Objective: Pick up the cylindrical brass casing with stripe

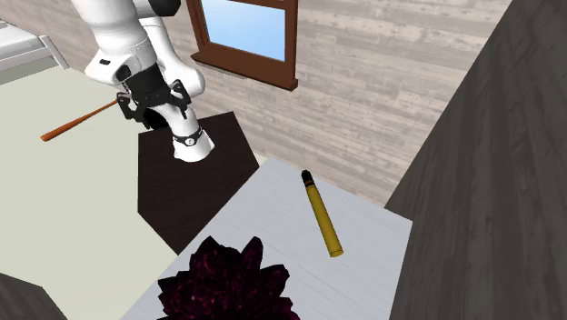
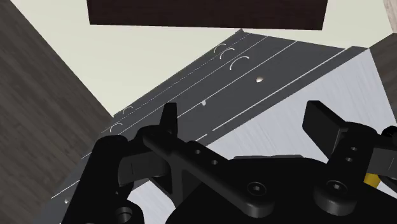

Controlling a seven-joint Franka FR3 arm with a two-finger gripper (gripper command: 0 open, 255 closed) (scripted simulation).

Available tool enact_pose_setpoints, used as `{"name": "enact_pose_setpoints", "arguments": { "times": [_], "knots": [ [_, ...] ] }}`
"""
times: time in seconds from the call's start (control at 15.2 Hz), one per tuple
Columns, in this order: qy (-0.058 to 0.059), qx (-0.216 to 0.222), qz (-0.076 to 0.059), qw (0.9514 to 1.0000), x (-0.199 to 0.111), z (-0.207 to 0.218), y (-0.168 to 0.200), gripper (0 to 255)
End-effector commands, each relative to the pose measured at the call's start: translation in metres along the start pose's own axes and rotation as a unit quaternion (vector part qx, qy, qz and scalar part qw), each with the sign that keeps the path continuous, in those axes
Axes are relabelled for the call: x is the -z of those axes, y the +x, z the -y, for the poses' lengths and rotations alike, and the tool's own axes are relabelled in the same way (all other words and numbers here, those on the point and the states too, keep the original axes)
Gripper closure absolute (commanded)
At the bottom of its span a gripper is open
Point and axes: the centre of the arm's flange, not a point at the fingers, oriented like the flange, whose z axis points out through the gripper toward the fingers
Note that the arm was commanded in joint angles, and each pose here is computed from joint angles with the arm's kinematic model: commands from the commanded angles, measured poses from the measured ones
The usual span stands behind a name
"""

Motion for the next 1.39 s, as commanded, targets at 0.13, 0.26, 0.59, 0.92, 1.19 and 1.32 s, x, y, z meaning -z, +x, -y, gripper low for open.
{"name": "enact_pose_setpoints", "arguments": {
  "times": [0.13,0.26,0.59,0.92,1.19,1.32],
  "knots": [
    [-0.001,-0.006,-0.002,1.0000,-0.011,0.020,0.013,0],
    [-0.001,-0.011,-0.004,0.9999,-0.022,0.040,0.026,0],
    [-0.002,-0.026,-0.009,0.9996,-0.050,0.089,0.060,0],
    [-0.004,-0.040,-0.014,0.9991,-0.077,0.136,0.095,0],
    [-0.005,-0.051,-0.018,0.9985,-0.099,0.174,0.125,0],
    [-0.005,-0.057,-0.020,0.9982,-0.110,0.192,0.140,0]
  ]
}}
